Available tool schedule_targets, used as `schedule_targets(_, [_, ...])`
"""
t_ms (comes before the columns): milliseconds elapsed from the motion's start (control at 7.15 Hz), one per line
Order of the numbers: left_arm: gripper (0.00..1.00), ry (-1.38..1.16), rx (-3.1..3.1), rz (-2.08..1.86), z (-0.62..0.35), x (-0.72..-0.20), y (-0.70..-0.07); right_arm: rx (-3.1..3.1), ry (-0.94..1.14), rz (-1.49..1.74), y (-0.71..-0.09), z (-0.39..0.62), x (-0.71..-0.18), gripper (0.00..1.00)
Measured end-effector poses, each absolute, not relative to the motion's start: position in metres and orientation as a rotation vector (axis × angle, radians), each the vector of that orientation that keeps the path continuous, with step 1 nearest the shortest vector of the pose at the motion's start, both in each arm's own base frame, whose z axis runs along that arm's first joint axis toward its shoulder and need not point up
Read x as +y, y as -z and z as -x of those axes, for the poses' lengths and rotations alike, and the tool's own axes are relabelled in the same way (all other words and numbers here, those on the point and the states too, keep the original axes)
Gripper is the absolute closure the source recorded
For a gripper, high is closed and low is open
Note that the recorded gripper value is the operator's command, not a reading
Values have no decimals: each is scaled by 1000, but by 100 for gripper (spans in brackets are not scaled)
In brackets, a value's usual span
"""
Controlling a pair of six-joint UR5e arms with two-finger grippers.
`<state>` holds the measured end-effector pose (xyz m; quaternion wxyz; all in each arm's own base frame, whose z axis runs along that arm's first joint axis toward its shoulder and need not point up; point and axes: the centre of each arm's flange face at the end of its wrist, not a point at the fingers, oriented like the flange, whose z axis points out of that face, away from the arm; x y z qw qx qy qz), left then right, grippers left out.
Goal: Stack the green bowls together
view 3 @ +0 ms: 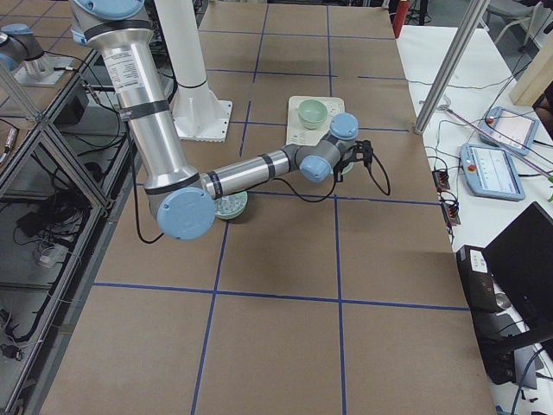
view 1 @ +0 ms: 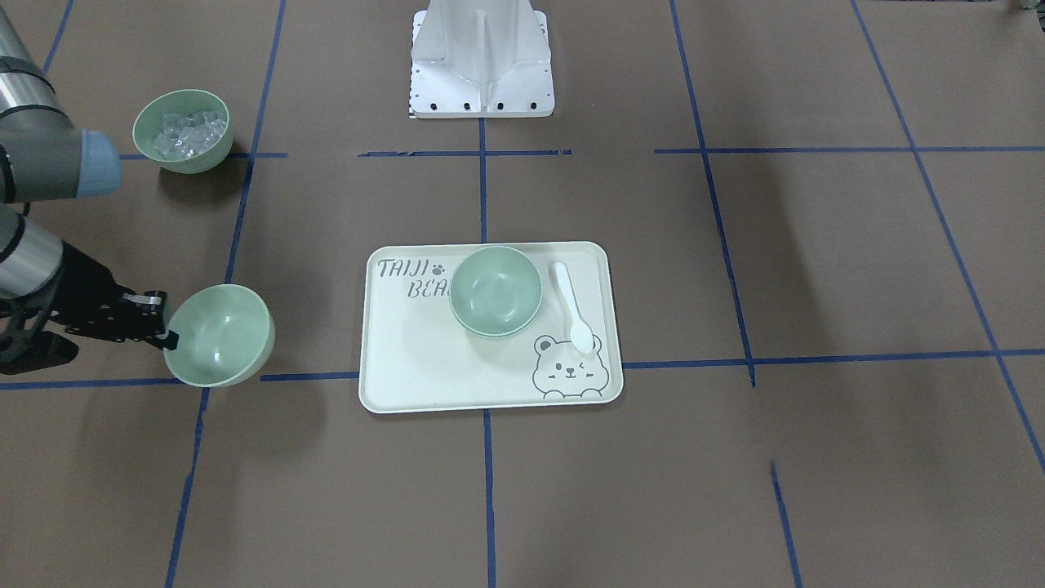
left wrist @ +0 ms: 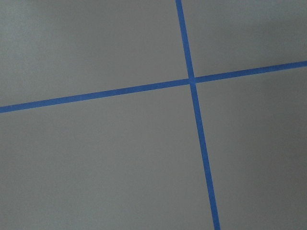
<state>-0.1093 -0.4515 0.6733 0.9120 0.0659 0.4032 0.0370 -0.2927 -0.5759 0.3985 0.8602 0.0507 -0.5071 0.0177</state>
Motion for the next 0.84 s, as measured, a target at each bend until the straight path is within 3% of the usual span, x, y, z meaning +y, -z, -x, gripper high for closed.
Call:
schedule_targets(419, [0,-19,828,-142,109,-456,-653,-1068,-96,-77,-252,394,-575,100])
schedule_targets(839, [0,-22,830,-155,109,-458,-646,-989,-96,-109,-190,505,-512,100])
